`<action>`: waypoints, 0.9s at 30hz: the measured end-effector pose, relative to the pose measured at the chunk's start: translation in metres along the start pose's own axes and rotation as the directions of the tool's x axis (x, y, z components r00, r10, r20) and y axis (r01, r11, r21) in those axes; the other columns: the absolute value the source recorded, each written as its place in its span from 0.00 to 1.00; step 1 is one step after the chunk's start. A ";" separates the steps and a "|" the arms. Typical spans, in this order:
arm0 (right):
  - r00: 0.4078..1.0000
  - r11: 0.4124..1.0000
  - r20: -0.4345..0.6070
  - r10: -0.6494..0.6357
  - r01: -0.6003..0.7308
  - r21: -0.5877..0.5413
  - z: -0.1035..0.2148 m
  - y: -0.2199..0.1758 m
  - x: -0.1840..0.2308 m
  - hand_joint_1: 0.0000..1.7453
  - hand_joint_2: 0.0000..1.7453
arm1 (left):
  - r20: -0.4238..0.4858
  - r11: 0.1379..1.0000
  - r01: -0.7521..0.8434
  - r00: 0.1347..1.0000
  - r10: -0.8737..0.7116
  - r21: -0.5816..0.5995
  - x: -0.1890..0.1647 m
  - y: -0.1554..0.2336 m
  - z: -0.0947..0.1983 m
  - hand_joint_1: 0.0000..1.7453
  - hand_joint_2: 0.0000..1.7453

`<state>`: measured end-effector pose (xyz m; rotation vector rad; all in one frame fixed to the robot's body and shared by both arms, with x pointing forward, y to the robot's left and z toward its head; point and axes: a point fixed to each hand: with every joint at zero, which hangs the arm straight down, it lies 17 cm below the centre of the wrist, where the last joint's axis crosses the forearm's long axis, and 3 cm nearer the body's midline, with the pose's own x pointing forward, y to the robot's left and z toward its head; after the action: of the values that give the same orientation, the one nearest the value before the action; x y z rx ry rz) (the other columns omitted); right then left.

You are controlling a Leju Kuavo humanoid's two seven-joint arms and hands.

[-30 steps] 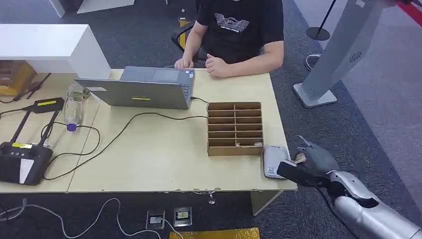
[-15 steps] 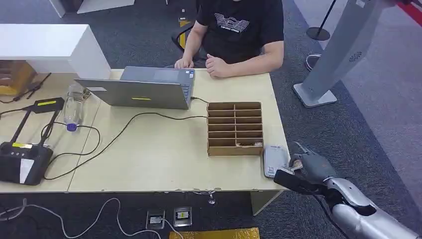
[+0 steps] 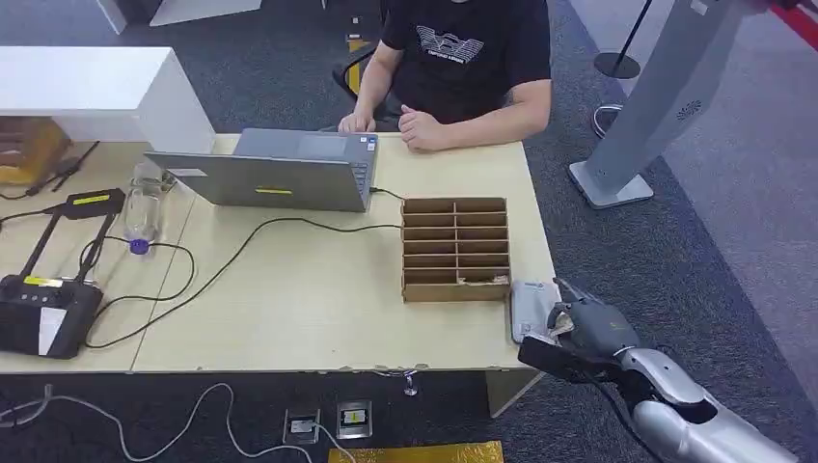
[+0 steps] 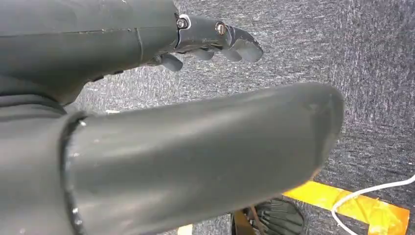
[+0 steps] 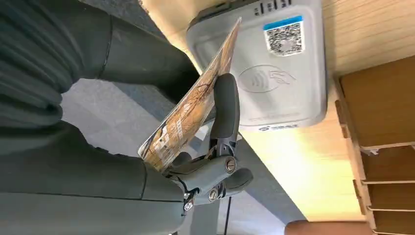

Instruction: Pass the card to the sensor for recognition and then transmit it.

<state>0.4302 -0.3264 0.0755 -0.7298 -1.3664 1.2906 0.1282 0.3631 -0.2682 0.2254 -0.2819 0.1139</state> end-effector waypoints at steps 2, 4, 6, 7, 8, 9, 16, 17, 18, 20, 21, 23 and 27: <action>1.000 1.000 0.005 -0.007 0.007 -0.001 -0.001 0.001 0.004 1.00 1.00 | 0.000 1.000 0.000 1.000 0.000 0.000 0.000 0.000 0.000 0.00 0.00; 1.000 1.000 0.008 -0.013 0.013 -0.001 -0.002 0.002 0.007 1.00 1.00 | 0.000 1.000 0.000 1.000 0.000 -0.001 0.000 0.000 0.000 0.00 0.00; 1.000 1.000 0.012 -0.018 0.018 0.000 -0.003 0.004 0.010 1.00 1.00 | 0.000 1.000 0.000 1.000 0.000 -0.002 0.000 -0.001 0.000 0.00 0.00; 1.000 1.000 0.014 -0.021 0.021 0.001 -0.004 0.005 0.012 1.00 1.00 | 0.000 1.000 0.000 1.000 0.000 -0.003 0.000 -0.001 0.000 0.00 0.00; 1.000 1.000 0.016 -0.025 0.025 0.001 -0.004 0.006 0.014 1.00 1.00 | 0.000 1.000 0.000 1.000 0.000 -0.004 0.000 -0.001 0.000 0.00 0.00; 1.000 1.000 0.017 -0.026 0.026 0.002 -0.004 0.007 0.015 1.00 1.00 | 0.000 1.000 0.000 1.000 0.000 -0.005 0.000 -0.002 0.000 0.00 0.00; 0.999 0.999 0.022 -0.045 0.045 0.005 -0.005 0.014 0.022 1.00 1.00 | 0.000 1.000 0.002 1.000 -0.002 -0.007 0.000 -0.003 0.000 0.00 0.00; 0.998 0.999 0.022 -0.050 0.050 0.004 -0.005 0.014 0.023 1.00 1.00 | 0.000 1.000 0.002 1.000 -0.002 -0.007 0.000 -0.003 0.000 0.00 0.00; 0.998 0.999 0.023 -0.053 0.053 0.003 -0.005 0.014 0.023 1.00 1.00 | 0.000 1.000 0.002 1.000 -0.002 -0.007 0.000 -0.003 0.000 0.00 0.00; 0.998 0.999 0.026 -0.055 0.055 0.003 -0.005 0.015 0.024 1.00 1.00 | 0.000 1.000 0.002 1.000 -0.002 -0.006 0.000 -0.003 0.000 0.00 0.00; 0.998 0.998 0.028 -0.055 0.055 0.001 -0.006 0.015 0.024 1.00 1.00 | 0.000 1.000 0.001 1.000 -0.001 -0.005 0.000 -0.002 0.000 0.00 0.00; 0.998 0.998 0.030 -0.061 0.061 -0.002 -0.006 0.015 0.024 1.00 1.00 | 0.000 1.000 0.001 1.000 -0.001 -0.005 0.000 -0.002 0.000 0.00 0.00; 0.998 0.998 0.028 -0.063 0.063 -0.005 -0.006 0.015 0.023 1.00 1.00 | 0.000 1.000 0.001 1.000 -0.001 -0.005 0.000 -0.002 0.000 0.00 0.00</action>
<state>0.4272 -0.3002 0.0669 -0.6696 -1.4053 1.2516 0.1282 0.3608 -0.2684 0.2205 -0.2820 0.1122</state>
